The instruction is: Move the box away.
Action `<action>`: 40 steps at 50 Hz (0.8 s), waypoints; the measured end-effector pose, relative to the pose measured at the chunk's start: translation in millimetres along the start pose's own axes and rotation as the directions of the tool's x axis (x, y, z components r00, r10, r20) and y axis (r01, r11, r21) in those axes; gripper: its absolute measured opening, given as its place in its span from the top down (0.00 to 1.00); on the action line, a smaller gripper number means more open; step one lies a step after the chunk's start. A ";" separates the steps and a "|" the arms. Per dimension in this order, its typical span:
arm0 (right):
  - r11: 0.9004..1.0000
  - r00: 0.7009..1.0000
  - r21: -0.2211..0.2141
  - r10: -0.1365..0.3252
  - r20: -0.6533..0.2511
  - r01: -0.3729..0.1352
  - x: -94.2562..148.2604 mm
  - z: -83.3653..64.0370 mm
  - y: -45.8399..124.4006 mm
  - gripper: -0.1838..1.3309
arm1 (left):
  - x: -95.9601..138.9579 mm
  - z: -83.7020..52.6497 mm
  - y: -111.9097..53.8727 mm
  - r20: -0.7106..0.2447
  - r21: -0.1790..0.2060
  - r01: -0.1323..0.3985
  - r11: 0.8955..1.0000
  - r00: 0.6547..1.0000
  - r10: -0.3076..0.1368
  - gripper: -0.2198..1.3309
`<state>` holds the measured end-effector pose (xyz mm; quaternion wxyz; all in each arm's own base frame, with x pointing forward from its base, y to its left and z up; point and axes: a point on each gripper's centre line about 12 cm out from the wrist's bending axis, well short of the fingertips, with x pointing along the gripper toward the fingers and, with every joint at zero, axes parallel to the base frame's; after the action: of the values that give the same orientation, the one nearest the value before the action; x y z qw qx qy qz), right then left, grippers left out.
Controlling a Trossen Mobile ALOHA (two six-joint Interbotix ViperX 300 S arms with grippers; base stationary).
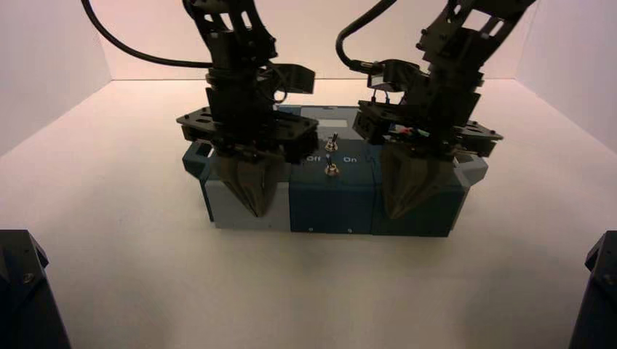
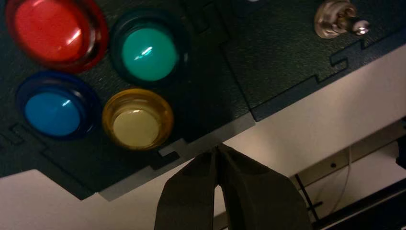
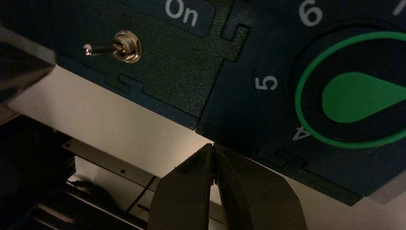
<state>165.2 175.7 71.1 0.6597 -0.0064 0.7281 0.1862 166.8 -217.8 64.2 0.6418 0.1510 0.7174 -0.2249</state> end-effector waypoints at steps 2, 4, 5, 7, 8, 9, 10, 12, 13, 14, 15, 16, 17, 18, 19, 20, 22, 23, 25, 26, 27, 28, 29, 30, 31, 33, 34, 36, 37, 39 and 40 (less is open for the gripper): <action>1.000 1.000 -0.003 -0.002 0.002 0.002 0.1 2.4 0.3 0.98 | -1.2 1.9 2.8 0.006 -0.001 0.002 1.000 1.000 -0.002 0.96; 1.000 1.000 -0.005 -0.002 0.008 0.002 -0.6 6.4 1.1 0.98 | -1.8 3.9 5.3 0.009 -0.001 0.002 1.000 1.000 -0.002 0.96; 1.000 1.000 -0.006 -0.004 0.009 0.004 -0.5 7.5 0.9 0.97 | -1.7 4.7 7.4 0.010 -0.004 0.002 1.000 1.000 -0.002 0.96; 1.000 1.000 -0.006 -0.006 0.013 0.006 -1.1 10.5 0.2 0.98 | -3.0 7.2 9.6 0.016 -0.008 0.004 1.000 1.000 -0.004 0.96; 1.000 1.000 -0.007 -0.007 0.015 0.007 -1.2 12.1 0.3 0.98 | -3.2 7.6 10.9 0.017 -0.007 0.004 1.000 1.000 -0.004 0.96; 1.000 1.000 -0.005 -0.009 0.016 0.009 -1.6 14.0 -0.8 0.98 | -4.0 9.0 11.7 0.020 -0.008 0.005 1.000 1.000 -0.005 0.96; 1.000 1.000 -0.005 -0.010 0.019 0.010 -1.9 15.3 -1.2 0.98 | -4.5 10.1 12.8 0.024 -0.008 0.006 1.000 1.000 -0.005 0.96; 1.000 1.000 -0.001 -0.011 0.020 0.011 -2.5 17.4 -2.5 0.98 | -5.0 11.3 14.2 0.028 -0.010 0.007 1.000 1.000 -0.006 0.96; 1.000 1.000 0.003 -0.015 0.023 0.015 -3.1 20.3 -4.7 0.98 | -5.9 13.6 15.9 0.033 -0.010 0.007 1.000 0.999 -0.007 0.96; 1.000 0.999 0.005 -0.017 0.029 0.017 -4.3 23.1 -6.0 0.98 | -6.4 15.4 17.7 0.037 -0.013 0.008 1.000 0.999 -0.007 0.96; 1.000 0.999 0.005 -0.019 0.031 0.019 -4.8 24.5 -7.3 0.98 | -6.5 15.7 18.9 0.038 -0.013 0.008 1.000 0.999 -0.007 0.96; 1.000 0.999 0.007 -0.019 0.031 0.019 -5.2 25.0 -7.4 0.98 | -6.9 16.2 18.9 0.039 -0.011 0.007 1.000 0.999 -0.007 0.96; 1.000 0.999 0.008 -0.021 0.036 0.021 -6.1 27.3 -8.9 0.98 | -6.9 17.1 20.0 0.040 -0.013 0.008 1.000 0.999 -0.007 0.96; 1.000 0.999 0.012 -0.025 0.040 0.025 -7.7 30.2 -11.5 0.98 | -7.3 17.7 20.3 0.042 -0.011 0.008 1.000 0.999 -0.007 0.96; 1.000 0.999 0.015 -0.027 0.042 0.027 -8.4 31.8 -13.2 0.98 | -7.7 19.1 21.7 0.044 -0.012 0.009 1.000 0.999 -0.008 0.96; 1.000 0.999 0.015 -0.027 0.045 0.026 -8.6 32.5 -12.9 0.98 | -7.3 19.7 22.5 0.043 -0.013 0.008 1.000 0.999 -0.008 0.96; 0.999 0.998 0.022 -0.029 0.054 0.028 -11.3 37.3 -15.9 0.98 | -7.5 21.5 23.5 0.045 -0.011 0.009 1.000 0.999 -0.008 0.96; 0.999 0.998 0.023 -0.029 0.059 0.028 -12.6 38.8 -16.6 0.98 | -7.8 22.5 23.7 0.047 -0.009 0.009 1.000 0.999 -0.009 0.96; 0.999 0.997 0.023 -0.029 0.069 0.028 -14.8 42.4 -17.0 0.97 | -7.5 24.3 24.4 0.049 -0.005 0.008 1.000 0.999 -0.008 0.96; 0.999 0.997 0.025 -0.030 0.070 0.028 -15.1 42.9 -17.2 0.98 | -7.1 24.1 24.8 0.046 -0.006 0.009 1.000 0.999 -0.008 0.96; 0.999 0.997 0.023 -0.029 0.073 0.028 -16.0 44.7 -16.9 0.98 | -6.5 25.1 25.1 0.045 -0.003 0.008 1.000 0.999 -0.008 0.96; 0.999 0.997 0.022 -0.029 0.076 0.027 -16.2 45.9 -16.6 0.98 | -6.2 26.0 25.0 0.045 -0.002 0.008 1.000 0.999 -0.008 0.96; 0.999 0.997 0.022 -0.029 0.075 0.028 -16.3 46.6 -16.3 0.98 | -5.3 26.4 25.5 0.042 -0.001 0.008 1.000 0.999 -0.008 0.96; 0.999 0.997 0.022 -0.029 0.077 0.028 -16.4 47.4 -16.6 0.98 | -4.9 26.5 26.1 0.041 -0.001 0.006 1.000 0.999 -0.006 0.96; 0.999 0.996 0.021 -0.029 0.079 0.027 -16.9 48.2 -16.2 0.97 | -4.7 27.5 26.3 0.041 -0.001 0.007 1.000 0.999 -0.007 0.96; 0.999 0.996 0.018 -0.030 0.078 0.029 -16.5 49.4 -15.7 0.98 | -3.1 28.9 27.6 0.037 0.002 0.007 1.000 0.999 -0.007 0.96; 0.999 0.996 0.015 -0.032 0.078 0.031 -16.2 50.2 -15.7 0.97 | -3.5 29.6 27.9 0.039 0.000 0.007 1.000 0.999 -0.007 0.96; 0.999 0.996 0.013 -0.034 0.080 0.033 -16.4 51.2 -15.6 0.98 | -3.0 30.0 28.5 0.037 0.003 0.006 1.000 0.999 -0.006 0.96; 0.999 0.996 0.013 -0.034 0.080 0.033 -16.4 51.2 -15.6 0.98 | -3.0 30.0 28.5 0.037 0.003 0.006 1.000 0.999 -0.006 0.96; 0.999 0.996 0.010 -0.035 0.084 0.034 -16.6 54.1 -14.9 0.97 | -2.6 32.2 30.0 0.038 0.003 0.006 1.000 0.999 -0.006 0.96; 0.999 0.996 0.009 -0.036 0.083 0.036 -16.3 54.8 -15.0 0.98 | -1.8 32.9 31.4 0.036 0.001 0.006 1.000 0.999 -0.006 0.96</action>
<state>223.7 173.2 79.6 0.6926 -0.0094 0.7006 0.1717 210.9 -207.8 59.5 0.6539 0.1453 0.7061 -0.2297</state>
